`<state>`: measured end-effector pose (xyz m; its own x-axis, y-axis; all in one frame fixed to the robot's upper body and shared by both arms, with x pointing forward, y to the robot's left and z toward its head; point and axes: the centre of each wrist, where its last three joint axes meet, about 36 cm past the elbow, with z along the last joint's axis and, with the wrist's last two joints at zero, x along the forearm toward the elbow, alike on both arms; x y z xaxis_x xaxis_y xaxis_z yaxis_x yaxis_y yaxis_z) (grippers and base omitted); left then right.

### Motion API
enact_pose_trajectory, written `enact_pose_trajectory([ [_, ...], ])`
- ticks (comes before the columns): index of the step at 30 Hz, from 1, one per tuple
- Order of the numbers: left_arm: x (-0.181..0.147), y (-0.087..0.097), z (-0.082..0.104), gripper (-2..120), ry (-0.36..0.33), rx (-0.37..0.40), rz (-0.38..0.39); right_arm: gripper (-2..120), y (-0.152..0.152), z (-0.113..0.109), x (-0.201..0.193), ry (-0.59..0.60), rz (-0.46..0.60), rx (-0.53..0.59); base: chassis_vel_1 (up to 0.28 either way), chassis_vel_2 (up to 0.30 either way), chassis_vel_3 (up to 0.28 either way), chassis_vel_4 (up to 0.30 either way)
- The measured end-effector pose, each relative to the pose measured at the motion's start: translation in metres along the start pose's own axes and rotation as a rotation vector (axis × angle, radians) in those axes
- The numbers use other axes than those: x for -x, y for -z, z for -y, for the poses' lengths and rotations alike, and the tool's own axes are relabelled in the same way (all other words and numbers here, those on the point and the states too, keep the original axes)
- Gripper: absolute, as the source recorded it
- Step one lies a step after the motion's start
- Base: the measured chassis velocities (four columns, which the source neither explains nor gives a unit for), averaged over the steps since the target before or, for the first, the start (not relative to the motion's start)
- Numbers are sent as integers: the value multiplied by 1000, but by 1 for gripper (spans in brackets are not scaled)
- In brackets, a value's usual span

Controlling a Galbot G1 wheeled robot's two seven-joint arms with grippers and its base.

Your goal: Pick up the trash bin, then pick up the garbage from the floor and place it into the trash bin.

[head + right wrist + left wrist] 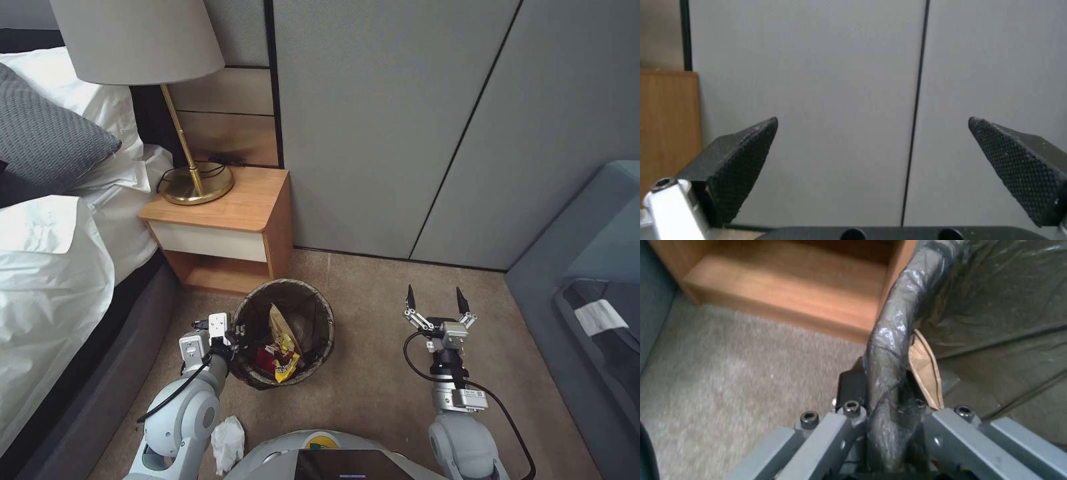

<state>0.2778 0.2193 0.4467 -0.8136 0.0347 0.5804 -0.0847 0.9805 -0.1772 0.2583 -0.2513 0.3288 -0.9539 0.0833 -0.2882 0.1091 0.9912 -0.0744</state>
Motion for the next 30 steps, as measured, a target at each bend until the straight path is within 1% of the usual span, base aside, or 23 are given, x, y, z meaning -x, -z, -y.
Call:
enact_pose_trajectory([
  [4,0,0,0,3,0,0,0,100,-3,1,2,1,9,-13,-152,176,175,-187],
  [5,0,0,0,3,0,-1,0,100,-8,4,5,1,33,-49,-175,160,159,-181],
  [6,0,0,0,3,0,-1,0,100,-8,4,5,1,33,-49,-175,160,159,-181],
  [8,0,0,0,3,0,-1,0,100,-15,12,11,1,65,-115,-154,138,162,-180],
  [9,0,0,0,3,0,-1,0,100,-17,17,12,0,57,-141,-136,82,121,-87],
  [10,0,0,0,3,0,-1,0,100,-17,17,12,0,57,-141,-136,82,121,-87],
  [11,0,0,-1,3,1,-1,0,100,-18,22,12,-4,31,-165,-65,82,52,-60],
  [12,0,0,-1,3,2,-1,1,100,-18,31,11,-9,-30,-205,11,52,52,-60],
  [14,0,0,-1,3,3,-1,0,100,-19,45,6,-2,-134,-248,6,26,-7,-4],
  [15,0,0,-1,3,3,-1,0,100,-19,45,6,-2,-134,-248,0,0,0,0],
  [16,0,0,-1,3,3,-1,-1,100,-19,51,3,-2,-188,-261,0,0,0,0],
  [17,0,0,-1,3,4,-2,-2,100,-21,62,-5,-10,-294,-267,0,0,0,0],
  [18,0,-1,-2,3,4,-2,-3,100,-22,70,-10,-15,-352,-275,0,0,0,0],
  [19,0,-1,-2,3,4,-2,-3,100,-22,70,-10,-15,-352,-275,0,0,0,0],
  [20,1,-1,-2,3,5,-3,-4,100,-24,77,-13,-17,-384,-284,0,0,0,0],
  [22,1,-2,-2,3,5,-4,-7,100,-26,86,-20,-7,-416,-297,0,0,0,0],
  [30,1,-6,-1,3,1,-6,-18,100,-24,95,-36,42,-458,-302,0,0,0,0],
])
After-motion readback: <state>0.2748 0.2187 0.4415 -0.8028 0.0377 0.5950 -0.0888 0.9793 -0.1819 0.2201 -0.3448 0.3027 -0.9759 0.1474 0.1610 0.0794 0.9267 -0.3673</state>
